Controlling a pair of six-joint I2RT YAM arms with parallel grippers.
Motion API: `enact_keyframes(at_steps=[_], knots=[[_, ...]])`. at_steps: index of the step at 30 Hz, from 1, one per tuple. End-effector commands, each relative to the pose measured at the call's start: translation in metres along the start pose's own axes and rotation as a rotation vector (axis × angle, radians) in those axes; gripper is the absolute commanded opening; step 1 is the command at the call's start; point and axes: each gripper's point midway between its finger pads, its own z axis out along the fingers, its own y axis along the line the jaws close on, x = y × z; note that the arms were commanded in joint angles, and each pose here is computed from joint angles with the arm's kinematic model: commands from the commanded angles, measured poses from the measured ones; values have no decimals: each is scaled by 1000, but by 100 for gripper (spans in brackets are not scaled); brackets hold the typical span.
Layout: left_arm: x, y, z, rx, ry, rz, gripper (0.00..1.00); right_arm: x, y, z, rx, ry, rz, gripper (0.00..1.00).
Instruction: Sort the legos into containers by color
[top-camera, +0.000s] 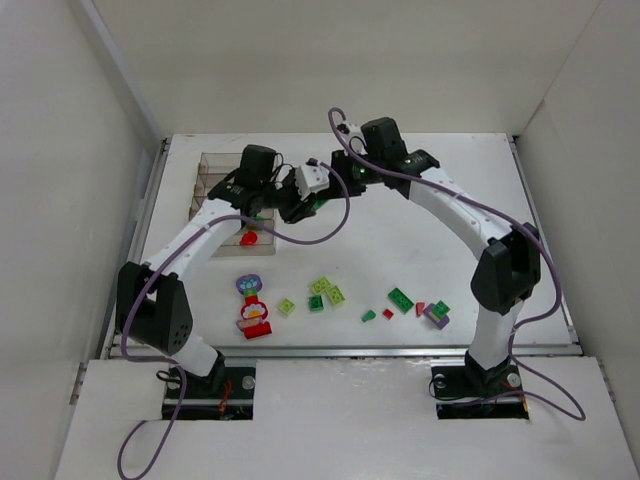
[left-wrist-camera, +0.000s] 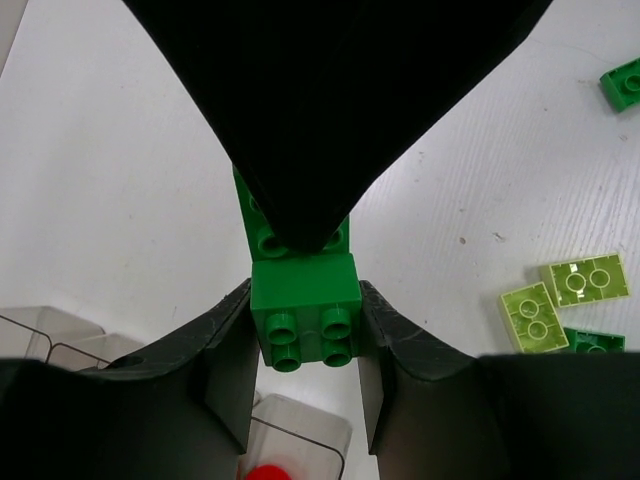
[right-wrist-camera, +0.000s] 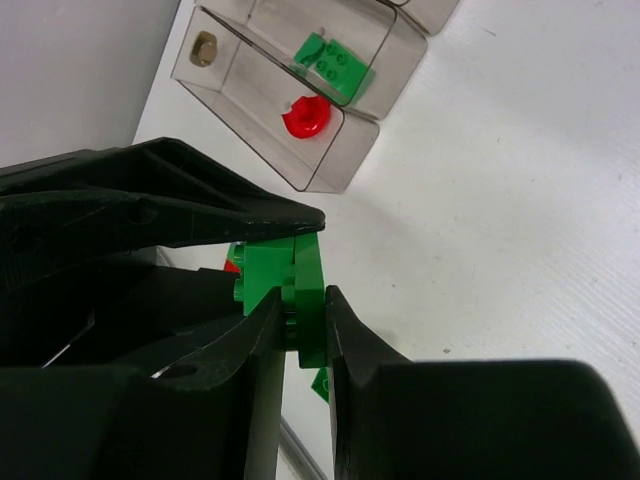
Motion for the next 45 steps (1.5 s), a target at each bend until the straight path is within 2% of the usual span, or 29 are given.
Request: enact_keyframes(at_steps=[1, 8, 13, 16, 17, 18, 21, 22, 25, 32, 34, 36, 37, 41, 42, 43, 44, 45], knots=[[-38, -5, -34, -37, -103, 47, 0, 23, -90, 4, 325, 43, 38, 0], [-48, -5, -41, -42, -140, 16, 0, 34, -117, 12, 407, 73, 59, 0], [-37, 9, -43, -100, -109, -64, 0, 28, -111, 17, 369, 65, 55, 0], [2, 49, -54, -240, -30, -208, 0, 23, -104, 15, 340, 53, 40, 0], [23, 64, -54, -285, 3, -255, 0, 18, -99, 13, 324, 37, 22, 0], [48, 89, -72, -371, 34, -321, 0, 19, -99, 14, 315, 38, 21, 0], [100, 128, -94, -476, 128, -387, 0, 19, -95, 16, 290, 38, 10, 0], [106, 139, -100, -495, 152, -338, 0, 19, -93, 16, 278, 42, 11, 0], [147, 148, -102, -503, 257, -346, 0, 19, -93, 19, 270, 47, 13, 0], [206, 149, -94, -476, 382, -348, 0, 6, -89, 21, 257, 40, -22, 0], [211, 153, -93, -481, 396, -352, 11, 6, -85, 20, 239, 45, -21, 0], [209, 160, -91, -483, 394, -361, 30, 6, -86, 21, 241, 53, -17, 0], [207, 158, -91, -467, 389, -367, 45, 6, -86, 21, 241, 53, -17, 0], [200, 151, -93, -445, 374, -356, 68, 4, -81, 18, 230, 47, -20, 0], [189, 150, -98, -446, 354, -330, 80, 4, -81, 18, 230, 47, -20, 0], [188, 143, -98, -422, 354, -300, 81, 2, -76, 15, 217, 40, -25, 0], [184, 138, -100, -407, 351, -282, 88, 2, -76, 15, 216, 40, -25, 0], [170, 138, -109, -417, 331, -242, 88, 2, -74, 15, 205, 43, -24, 0]])
